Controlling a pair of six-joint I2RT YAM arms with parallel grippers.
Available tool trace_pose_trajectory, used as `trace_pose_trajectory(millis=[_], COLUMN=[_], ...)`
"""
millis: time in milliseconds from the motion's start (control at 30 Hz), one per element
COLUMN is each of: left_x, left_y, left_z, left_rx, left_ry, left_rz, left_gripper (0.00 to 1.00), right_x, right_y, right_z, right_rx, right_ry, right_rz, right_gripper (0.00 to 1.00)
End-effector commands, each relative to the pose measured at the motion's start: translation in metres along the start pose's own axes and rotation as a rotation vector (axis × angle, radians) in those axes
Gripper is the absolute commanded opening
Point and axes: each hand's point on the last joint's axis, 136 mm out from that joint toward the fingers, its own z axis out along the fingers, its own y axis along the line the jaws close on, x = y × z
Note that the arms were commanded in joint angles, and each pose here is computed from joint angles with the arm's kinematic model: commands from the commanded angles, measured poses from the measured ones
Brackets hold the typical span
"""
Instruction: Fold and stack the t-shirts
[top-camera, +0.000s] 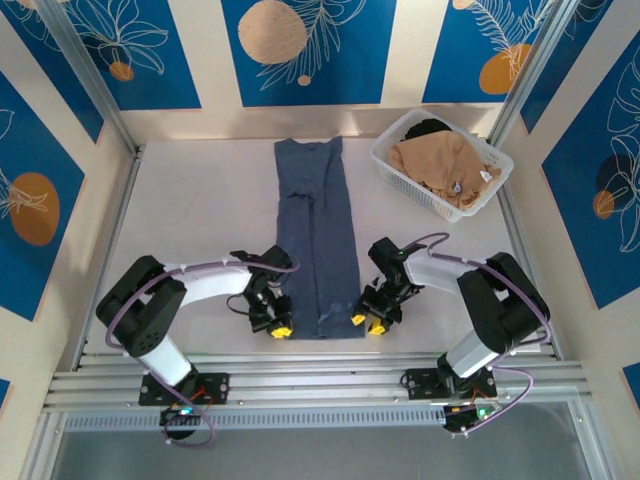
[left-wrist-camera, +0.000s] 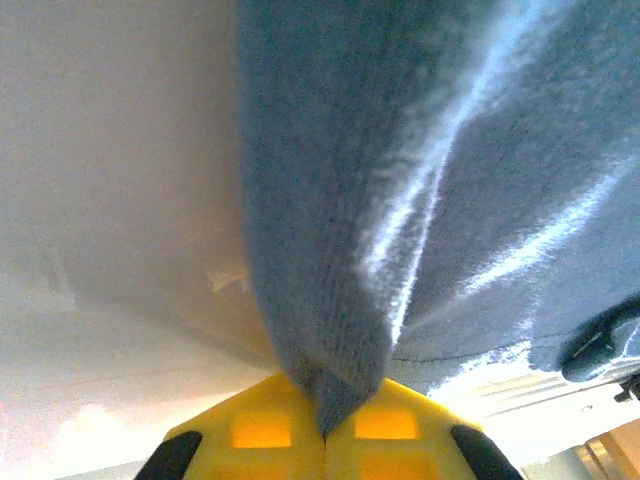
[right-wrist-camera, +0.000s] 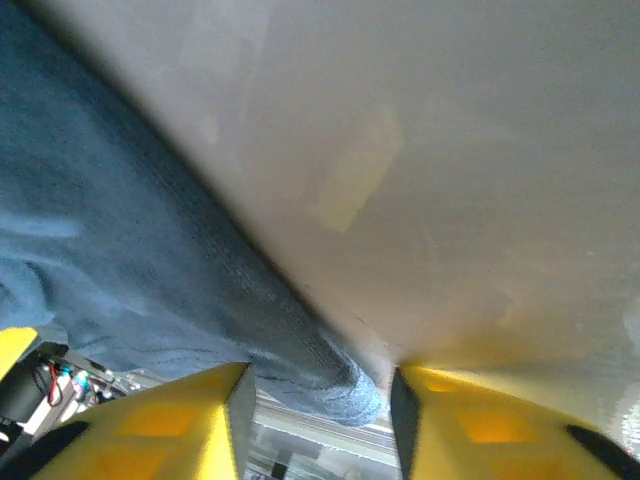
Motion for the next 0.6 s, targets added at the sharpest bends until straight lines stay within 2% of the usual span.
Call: trace_pose_trajectory(millis=[0,233,533,567], left_x=[-0.009,-0.002,0.009,0.011], left_y=[0.003,0.009,0.011,0.013], left_z=[0.011,0.008,-0.002,-0.004], left_rx=[-0.023,-0.016,0.014,0.016], left_ry=[-0.054,-0.049,-0.055,-0.056], left_rz=[0.042,0.038,0.017,0.017], left_gripper=[0.00,0.00,0.00,0.00], right_x=[-0.003,-0.004,0.017,0.021], right_y=[0.006,0.021,0.010,0.006], right_z=[0.012,0.007,-0.007,-0.007], right_rx=[0.013,0.012,0.043,0.052], right_ry=[0.004,-0.024,-0.048,-0.041], right_rz=[0.007,-0.008,-0.006,-0.007], right_gripper=[0.35,0.21,0.00,0.00])
